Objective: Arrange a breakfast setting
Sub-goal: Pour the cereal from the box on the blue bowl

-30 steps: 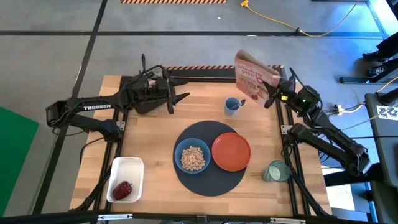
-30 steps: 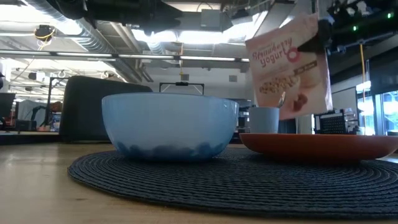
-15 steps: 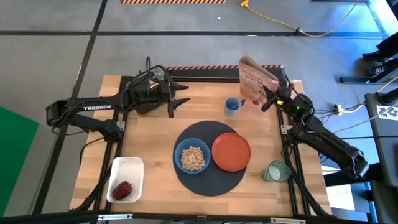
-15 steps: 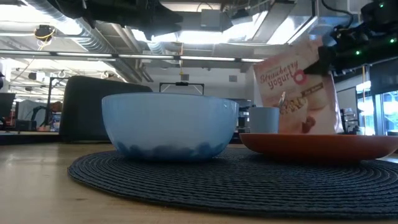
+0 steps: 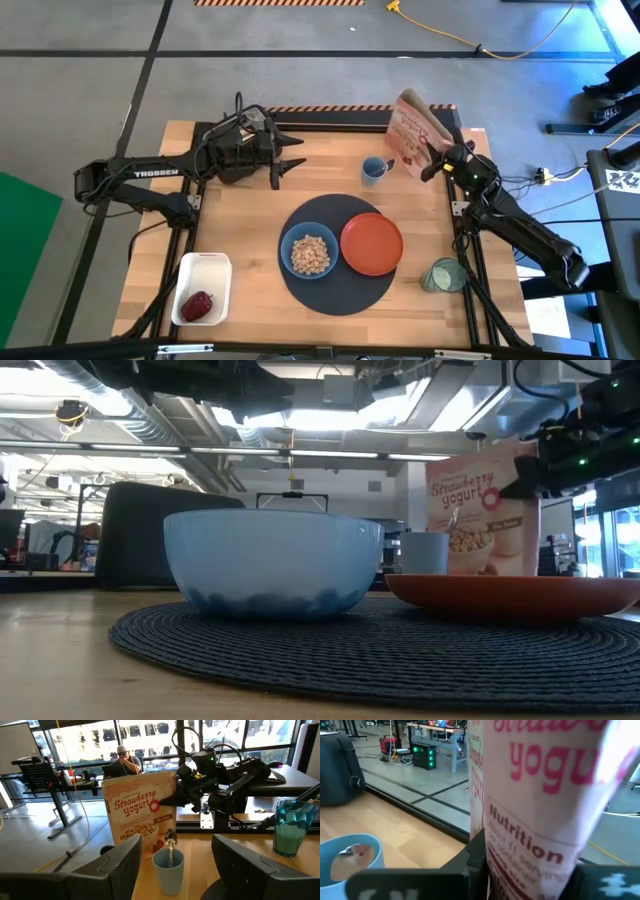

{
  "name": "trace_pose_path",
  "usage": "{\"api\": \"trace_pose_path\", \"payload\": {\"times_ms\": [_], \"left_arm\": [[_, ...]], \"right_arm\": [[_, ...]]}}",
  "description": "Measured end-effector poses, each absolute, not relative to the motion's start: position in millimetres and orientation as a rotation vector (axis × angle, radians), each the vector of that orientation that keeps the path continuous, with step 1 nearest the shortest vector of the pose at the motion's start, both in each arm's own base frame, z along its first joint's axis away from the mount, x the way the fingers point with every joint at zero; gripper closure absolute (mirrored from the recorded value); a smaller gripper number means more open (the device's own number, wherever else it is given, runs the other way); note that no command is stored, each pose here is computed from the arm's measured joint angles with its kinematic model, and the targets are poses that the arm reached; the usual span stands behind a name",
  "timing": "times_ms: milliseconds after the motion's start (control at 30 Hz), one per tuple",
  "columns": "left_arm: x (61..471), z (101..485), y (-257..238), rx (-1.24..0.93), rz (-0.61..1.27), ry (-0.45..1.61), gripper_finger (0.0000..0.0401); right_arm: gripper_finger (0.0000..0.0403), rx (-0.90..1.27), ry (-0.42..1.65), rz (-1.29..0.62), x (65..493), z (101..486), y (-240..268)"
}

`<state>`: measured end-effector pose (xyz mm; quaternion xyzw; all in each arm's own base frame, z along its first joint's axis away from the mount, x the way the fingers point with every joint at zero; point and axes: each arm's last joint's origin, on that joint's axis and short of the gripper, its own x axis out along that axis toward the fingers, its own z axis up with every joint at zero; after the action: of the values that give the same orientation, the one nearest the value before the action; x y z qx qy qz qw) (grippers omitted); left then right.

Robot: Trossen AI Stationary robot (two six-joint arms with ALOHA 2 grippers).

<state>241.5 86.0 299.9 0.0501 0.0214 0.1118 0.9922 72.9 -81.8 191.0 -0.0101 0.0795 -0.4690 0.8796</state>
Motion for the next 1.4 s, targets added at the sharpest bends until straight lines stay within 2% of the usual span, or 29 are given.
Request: {"api": "trace_pose_path", "payload": {"times_ms": [300,500,733,900,1200,1300,1400], "left_arm": [[241,300,86,0.109,0.240,0.046,0.0165],[241,300,86,0.109,0.240,0.047,0.0165],[241,299,86,0.108,0.235,0.051,0.0164],[241,298,86,0.110,0.235,0.062,0.0164],[241,298,86,0.130,0.239,0.071,0.0164],[241,298,86,0.147,0.238,0.073,0.0164],[241,298,86,0.149,0.238,0.074,0.0164]], "right_arm": [[0.0346,-0.039,0.171,-0.987,67,219,-76],[0.0346,0.053,0.218,-1.034,66,211,-77],[0.0337,0.055,0.252,-1.092,65,206,-78],[0.0284,0.073,0.253,-1.110,65,205,-79],[0.0140,0.145,0.173,-1.150,63,214,-78],[0.0113,0.138,0.135,-1.147,61,226,-76],[0.0102,0.129,0.106,-1.138,60,237,-75]]}}
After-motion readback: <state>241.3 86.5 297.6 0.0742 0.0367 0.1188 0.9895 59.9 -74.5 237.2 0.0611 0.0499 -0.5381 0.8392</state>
